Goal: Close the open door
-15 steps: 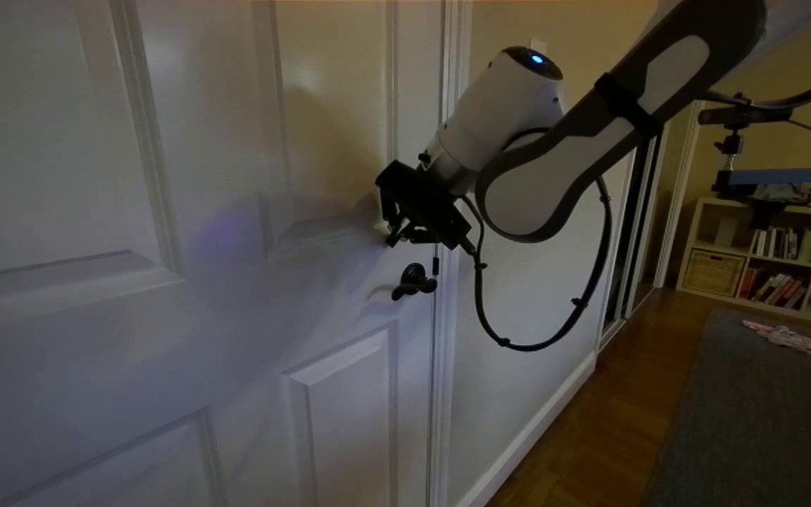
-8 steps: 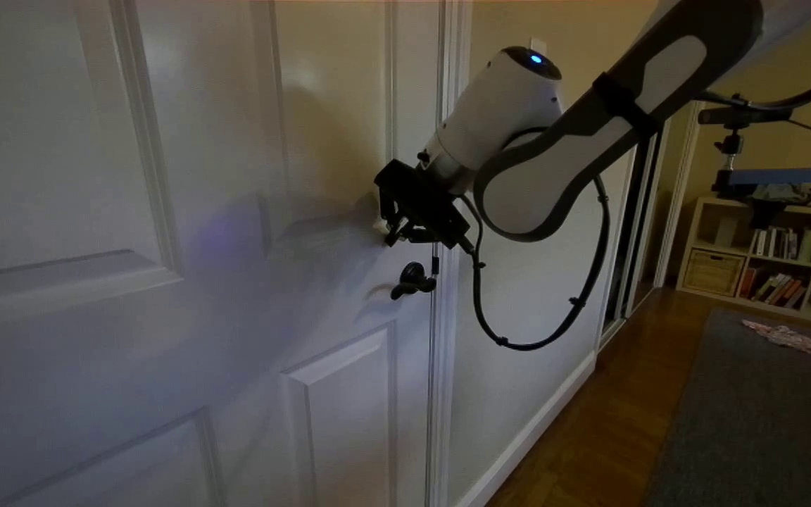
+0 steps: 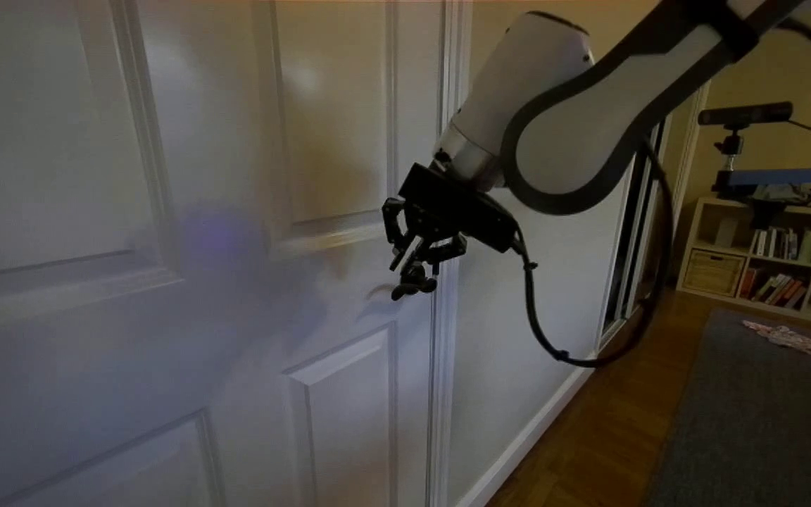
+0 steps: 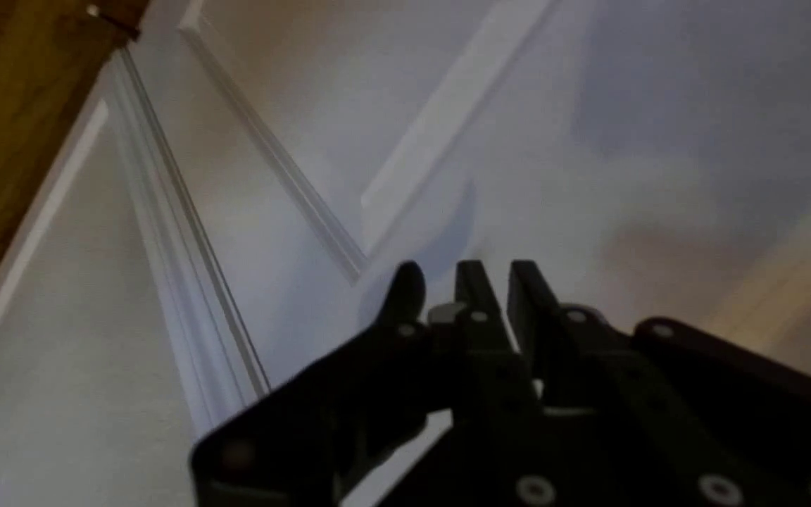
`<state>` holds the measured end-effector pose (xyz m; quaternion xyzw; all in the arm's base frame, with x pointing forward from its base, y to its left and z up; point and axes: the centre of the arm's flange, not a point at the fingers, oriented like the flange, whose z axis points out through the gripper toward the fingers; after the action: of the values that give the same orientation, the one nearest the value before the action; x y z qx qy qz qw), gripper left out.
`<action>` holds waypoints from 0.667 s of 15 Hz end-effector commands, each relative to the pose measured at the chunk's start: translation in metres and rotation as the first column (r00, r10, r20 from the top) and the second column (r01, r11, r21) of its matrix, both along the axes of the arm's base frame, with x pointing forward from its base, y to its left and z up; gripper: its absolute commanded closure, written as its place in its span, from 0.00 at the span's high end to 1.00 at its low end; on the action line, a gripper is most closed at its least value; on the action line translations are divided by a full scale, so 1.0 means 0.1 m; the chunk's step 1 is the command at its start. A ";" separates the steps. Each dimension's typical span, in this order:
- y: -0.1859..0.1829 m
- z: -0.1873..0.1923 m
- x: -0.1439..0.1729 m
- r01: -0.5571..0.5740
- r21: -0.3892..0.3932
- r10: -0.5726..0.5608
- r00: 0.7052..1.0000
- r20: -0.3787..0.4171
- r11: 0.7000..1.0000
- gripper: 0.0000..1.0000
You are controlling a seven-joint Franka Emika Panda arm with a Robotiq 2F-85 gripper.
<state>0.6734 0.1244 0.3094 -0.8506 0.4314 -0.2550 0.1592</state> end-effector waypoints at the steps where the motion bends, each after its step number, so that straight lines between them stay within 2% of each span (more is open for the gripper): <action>1: -0.11 0.33 -0.80 -0.072 -0.044 0.064 0.985 -0.159 0.996 0.46; 4: -0.16 0.40 -1.21 -0.085 -0.079 0.063 0.966 -0.250 0.993 0.65; 9: -0.19 0.45 -1.77 -0.046 0.006 0.046 0.958 -0.284 0.999 0.96; 10: -0.13 0.33 -1.38 -0.074 -0.030 0.063 0.961 -0.271 0.997 0.99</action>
<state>0.5352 0.1114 0.3421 -0.8947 0.4144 -0.1394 0.0909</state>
